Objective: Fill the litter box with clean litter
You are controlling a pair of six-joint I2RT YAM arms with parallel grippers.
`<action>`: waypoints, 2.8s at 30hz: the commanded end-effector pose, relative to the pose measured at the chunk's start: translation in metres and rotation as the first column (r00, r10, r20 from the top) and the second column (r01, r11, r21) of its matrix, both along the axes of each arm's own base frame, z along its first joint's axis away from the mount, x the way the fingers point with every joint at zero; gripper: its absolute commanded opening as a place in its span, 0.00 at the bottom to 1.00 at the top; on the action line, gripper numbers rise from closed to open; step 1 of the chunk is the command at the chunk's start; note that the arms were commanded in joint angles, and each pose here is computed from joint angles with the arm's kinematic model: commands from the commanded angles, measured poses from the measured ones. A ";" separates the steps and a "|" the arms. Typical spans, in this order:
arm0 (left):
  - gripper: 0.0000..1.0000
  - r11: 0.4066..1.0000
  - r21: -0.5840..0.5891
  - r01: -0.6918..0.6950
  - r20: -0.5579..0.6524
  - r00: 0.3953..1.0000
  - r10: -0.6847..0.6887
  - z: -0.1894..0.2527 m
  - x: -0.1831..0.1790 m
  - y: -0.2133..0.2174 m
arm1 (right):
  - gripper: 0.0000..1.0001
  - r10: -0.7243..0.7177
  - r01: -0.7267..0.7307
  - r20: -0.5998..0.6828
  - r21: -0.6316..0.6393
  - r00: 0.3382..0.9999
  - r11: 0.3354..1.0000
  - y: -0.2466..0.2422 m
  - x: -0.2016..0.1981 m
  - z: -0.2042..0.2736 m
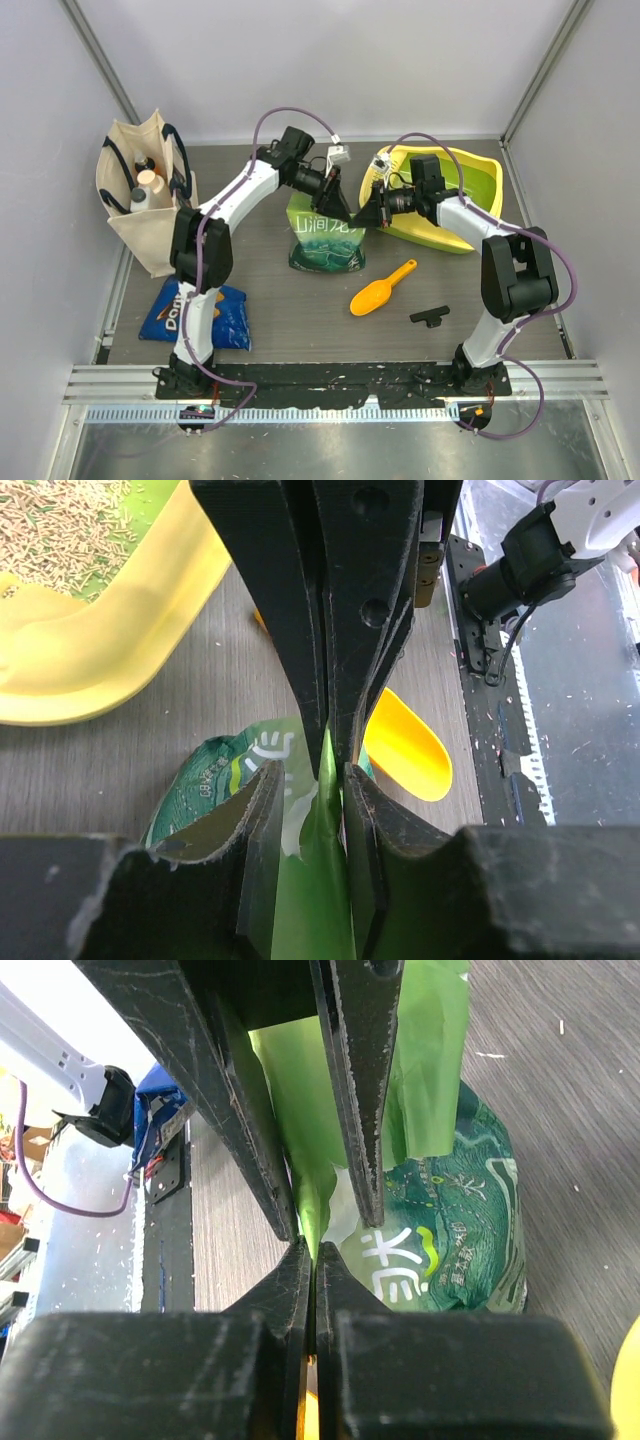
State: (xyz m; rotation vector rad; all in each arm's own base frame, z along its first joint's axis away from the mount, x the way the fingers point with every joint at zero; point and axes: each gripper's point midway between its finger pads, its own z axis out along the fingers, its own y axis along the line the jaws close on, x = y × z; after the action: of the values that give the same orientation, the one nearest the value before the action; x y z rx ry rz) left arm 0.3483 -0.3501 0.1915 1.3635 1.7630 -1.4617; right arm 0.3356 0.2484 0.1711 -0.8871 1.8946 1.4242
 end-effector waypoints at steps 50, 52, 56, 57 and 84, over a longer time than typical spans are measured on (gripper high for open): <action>0.00 0.989 -0.053 -0.135 -0.213 0.970 0.121 0.025 0.008 -0.016 | 0.53 0.789 -0.271 0.244 -0.848 0.564 0.456 -0.207 -0.208 -0.087; 0.00 0.992 -0.047 -0.121 -0.236 0.966 0.107 0.022 0.003 -0.015 | 0.55 0.800 -0.275 0.251 -0.848 0.544 0.453 -0.206 -0.209 -0.093; 0.00 0.991 -0.038 -0.125 -0.285 0.952 0.109 0.022 0.005 -0.015 | 0.57 0.801 -0.242 0.252 -0.867 0.543 0.437 -0.210 -0.205 -0.118; 0.00 0.991 -0.047 -0.129 -0.282 0.953 0.111 0.023 0.007 -0.016 | 0.56 0.790 -0.198 0.276 -0.875 0.548 0.443 -0.210 -0.195 -0.119; 0.00 0.986 -0.051 -0.156 -0.324 0.937 0.132 0.022 0.013 -0.019 | 0.02 0.706 -0.101 0.338 -0.860 0.622 0.501 -0.205 -0.179 -0.133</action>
State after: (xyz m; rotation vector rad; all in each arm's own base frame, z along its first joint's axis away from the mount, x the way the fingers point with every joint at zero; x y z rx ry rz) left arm 0.3589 -0.3669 0.1943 0.9267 2.0311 -1.7373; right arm 0.1712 0.0429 0.0337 -2.1823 1.5590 0.1113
